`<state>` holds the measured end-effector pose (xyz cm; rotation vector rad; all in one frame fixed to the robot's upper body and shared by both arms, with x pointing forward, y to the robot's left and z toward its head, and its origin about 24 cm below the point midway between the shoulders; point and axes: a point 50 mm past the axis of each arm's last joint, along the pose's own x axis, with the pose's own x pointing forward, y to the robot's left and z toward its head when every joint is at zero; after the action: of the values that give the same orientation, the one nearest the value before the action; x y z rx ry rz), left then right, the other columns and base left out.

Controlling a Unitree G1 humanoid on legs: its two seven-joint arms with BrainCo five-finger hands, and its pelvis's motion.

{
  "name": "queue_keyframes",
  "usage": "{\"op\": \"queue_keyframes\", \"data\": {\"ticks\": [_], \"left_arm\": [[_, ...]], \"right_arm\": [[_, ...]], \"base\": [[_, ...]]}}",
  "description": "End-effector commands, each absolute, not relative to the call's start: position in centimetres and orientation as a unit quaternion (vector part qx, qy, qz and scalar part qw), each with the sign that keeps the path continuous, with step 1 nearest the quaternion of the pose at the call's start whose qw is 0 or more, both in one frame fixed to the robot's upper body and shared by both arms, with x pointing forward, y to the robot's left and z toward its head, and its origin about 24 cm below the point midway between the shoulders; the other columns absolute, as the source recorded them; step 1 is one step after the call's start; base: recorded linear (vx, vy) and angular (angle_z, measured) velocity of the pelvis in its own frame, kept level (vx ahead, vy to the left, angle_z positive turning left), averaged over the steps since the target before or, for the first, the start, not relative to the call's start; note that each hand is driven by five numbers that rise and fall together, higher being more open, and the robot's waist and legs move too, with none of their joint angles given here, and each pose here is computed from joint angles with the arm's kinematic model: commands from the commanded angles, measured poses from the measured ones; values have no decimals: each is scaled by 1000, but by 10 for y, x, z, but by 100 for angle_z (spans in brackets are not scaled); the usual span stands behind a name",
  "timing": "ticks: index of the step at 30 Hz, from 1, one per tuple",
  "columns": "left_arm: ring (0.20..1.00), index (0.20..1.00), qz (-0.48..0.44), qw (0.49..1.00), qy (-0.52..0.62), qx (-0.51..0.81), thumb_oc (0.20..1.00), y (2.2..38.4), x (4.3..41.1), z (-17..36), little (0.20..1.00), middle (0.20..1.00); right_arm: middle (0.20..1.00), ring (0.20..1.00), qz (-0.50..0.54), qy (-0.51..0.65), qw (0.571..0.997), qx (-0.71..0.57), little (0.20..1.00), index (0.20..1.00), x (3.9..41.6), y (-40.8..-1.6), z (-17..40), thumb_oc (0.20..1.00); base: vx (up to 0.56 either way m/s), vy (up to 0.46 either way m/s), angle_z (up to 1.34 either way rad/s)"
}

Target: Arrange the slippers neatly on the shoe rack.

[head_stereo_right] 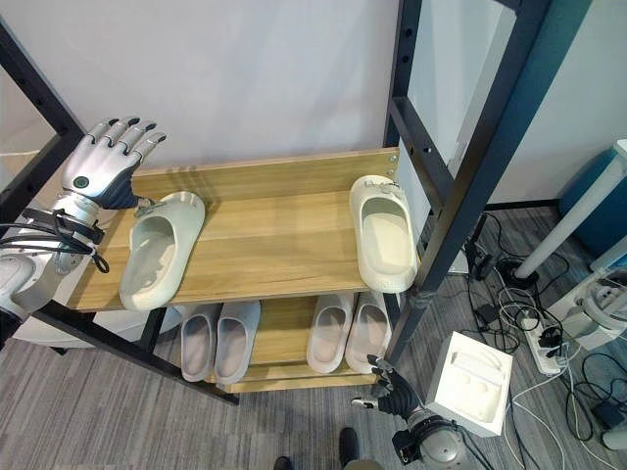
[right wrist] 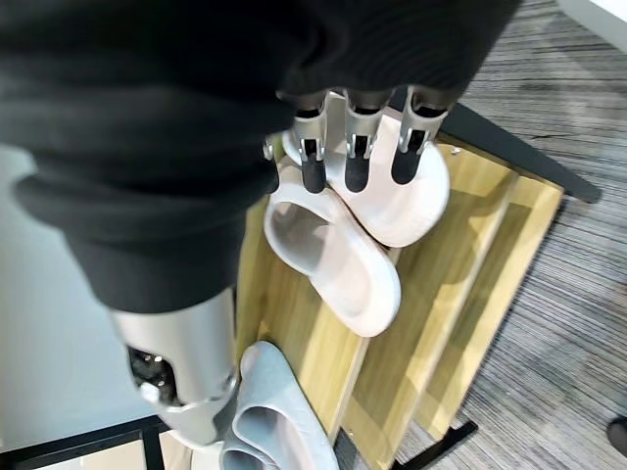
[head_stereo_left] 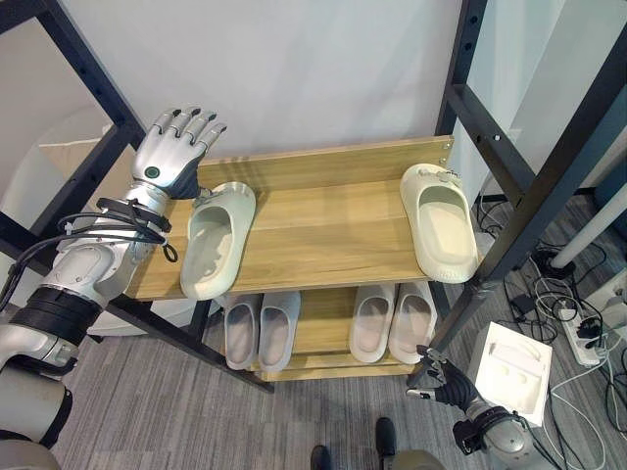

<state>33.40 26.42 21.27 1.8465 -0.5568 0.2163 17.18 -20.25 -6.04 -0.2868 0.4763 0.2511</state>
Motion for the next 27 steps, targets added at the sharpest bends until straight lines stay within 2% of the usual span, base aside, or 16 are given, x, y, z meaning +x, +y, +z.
{"op": "queue_keyframes", "data": {"ticks": [1, 3, 5, 7, 11, 16, 20, 23, 27], "left_arm": [[1000, 1000, 170, 540, -248, 786, 1000, 283, 328, 252, 1000, 1000], [1000, 1000, 199, 565, -256, 758, 1000, 289, 319, 250, 1000, 1000], [1000, 1000, 258, 616, -288, 687, 1000, 293, 304, 245, 1000, 1000], [1000, 1000, 281, 636, -315, 646, 1000, 289, 291, 243, 1000, 1000], [1000, 1000, 230, 623, -313, 679, 1000, 284, 280, 233, 1000, 1000], [1000, 1000, 195, 633, -301, 686, 1000, 275, 289, 220, 1000, 1000], [1000, 1000, 163, 622, -290, 709, 1000, 266, 302, 218, 1000, 1000], [1000, 1000, 149, 595, -266, 744, 1000, 266, 316, 215, 1000, 1000], [1000, 1000, 164, 552, -210, 790, 1000, 283, 333, 221, 1000, 1000]], "right_arm": [[1000, 1000, 123, 182, 967, -131, 1000, 1000, 183, -194, -47, 1000], [1000, 1000, 114, 188, 967, -125, 1000, 1000, 181, -193, -51, 1000], [1000, 1000, 107, 195, 967, -123, 1000, 1000, 180, -189, -56, 1000], [1000, 1000, 106, 194, 967, -124, 1000, 1000, 182, -186, -56, 1000], [1000, 1000, 111, 200, 965, -132, 1000, 1000, 182, -185, -59, 1000], [1000, 1000, 115, 201, 963, -135, 1000, 1000, 181, -184, -59, 1000], [1000, 1000, 112, 201, 964, -136, 1000, 1000, 180, -187, -58, 1000], [1000, 1000, 109, 203, 964, -136, 1000, 1000, 177, -191, -57, 1000], [1000, 1000, 105, 202, 965, -133, 1000, 1000, 175, -196, -55, 1000]], "base": [[19, -16, -5], [35, -22, -7], [33, -22, 0], [0, -18, 10], [-19, -12, 10], [-3, -7, 2], [9, -7, -2], [32, -4, -8], [23, -4, -10]]}}
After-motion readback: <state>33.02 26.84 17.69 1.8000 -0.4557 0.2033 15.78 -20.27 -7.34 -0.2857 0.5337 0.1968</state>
